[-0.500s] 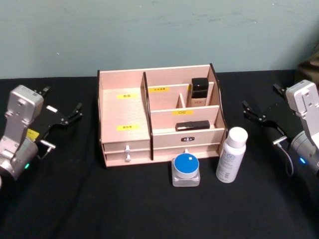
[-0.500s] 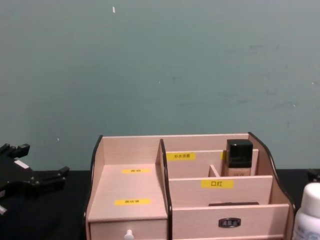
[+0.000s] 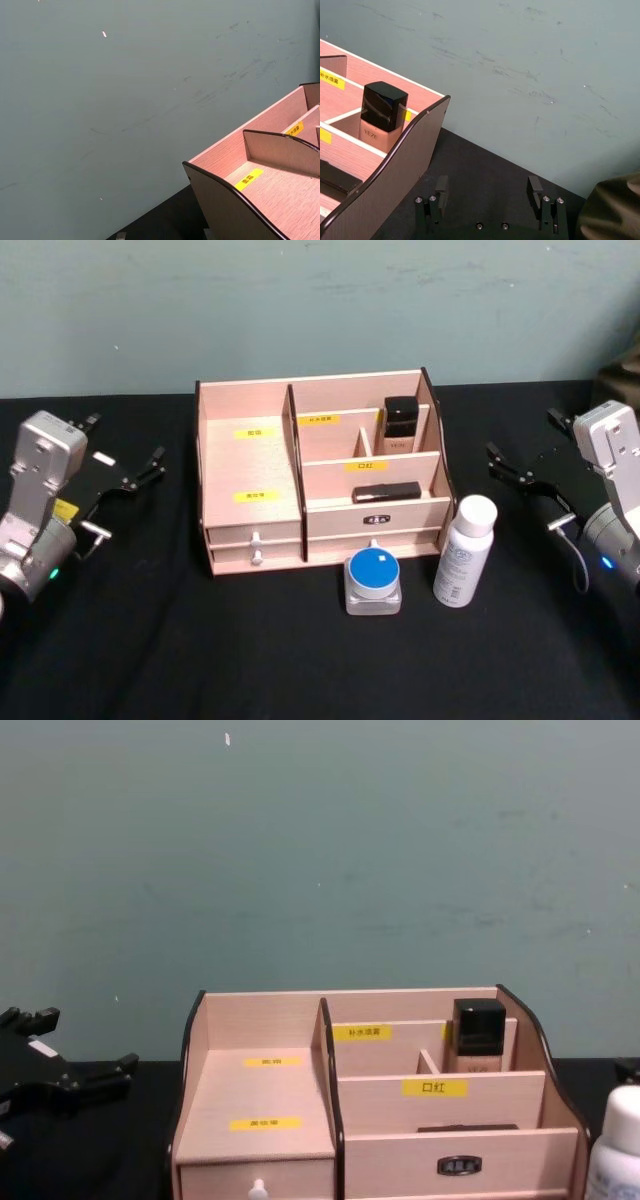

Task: Pick up the facial cleanser and watermelon frost from the table and place them into the tiered storage box.

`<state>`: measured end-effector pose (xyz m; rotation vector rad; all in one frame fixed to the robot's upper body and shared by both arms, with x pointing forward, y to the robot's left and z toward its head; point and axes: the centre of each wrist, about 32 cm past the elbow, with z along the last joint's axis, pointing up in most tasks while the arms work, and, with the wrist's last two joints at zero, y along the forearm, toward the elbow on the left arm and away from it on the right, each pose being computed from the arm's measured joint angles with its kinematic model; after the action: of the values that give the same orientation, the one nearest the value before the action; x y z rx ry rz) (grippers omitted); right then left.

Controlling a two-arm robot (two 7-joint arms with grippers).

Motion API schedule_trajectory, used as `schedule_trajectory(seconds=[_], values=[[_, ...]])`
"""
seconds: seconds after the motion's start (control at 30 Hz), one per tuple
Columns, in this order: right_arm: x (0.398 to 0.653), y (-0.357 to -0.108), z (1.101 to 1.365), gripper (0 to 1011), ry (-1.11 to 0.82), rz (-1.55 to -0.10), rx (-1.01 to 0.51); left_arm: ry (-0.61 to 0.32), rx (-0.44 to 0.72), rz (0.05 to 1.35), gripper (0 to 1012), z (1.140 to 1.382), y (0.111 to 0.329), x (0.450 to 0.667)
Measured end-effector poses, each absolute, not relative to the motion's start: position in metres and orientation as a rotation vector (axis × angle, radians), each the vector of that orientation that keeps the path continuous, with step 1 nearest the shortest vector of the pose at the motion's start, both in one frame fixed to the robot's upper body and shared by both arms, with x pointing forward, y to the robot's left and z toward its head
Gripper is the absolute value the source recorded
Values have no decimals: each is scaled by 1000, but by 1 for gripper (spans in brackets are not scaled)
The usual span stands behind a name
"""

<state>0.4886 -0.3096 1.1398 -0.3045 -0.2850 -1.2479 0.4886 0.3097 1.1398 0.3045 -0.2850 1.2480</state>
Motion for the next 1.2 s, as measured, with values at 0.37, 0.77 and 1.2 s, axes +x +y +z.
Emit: schedule_trajectory(seconds=[0.37,0.77,1.2], values=[[489,-310,1140,1002,-285,-1248,-304,-285,304,1248,1001,1140,310,489],[489,-310,1140,1002,-285,-1248,-305,-285,304,1248,1001,1140,310,489],[489,-310,1140,1002,-285,-1248,-305,-285,304,1248,1001,1140,310,489]])
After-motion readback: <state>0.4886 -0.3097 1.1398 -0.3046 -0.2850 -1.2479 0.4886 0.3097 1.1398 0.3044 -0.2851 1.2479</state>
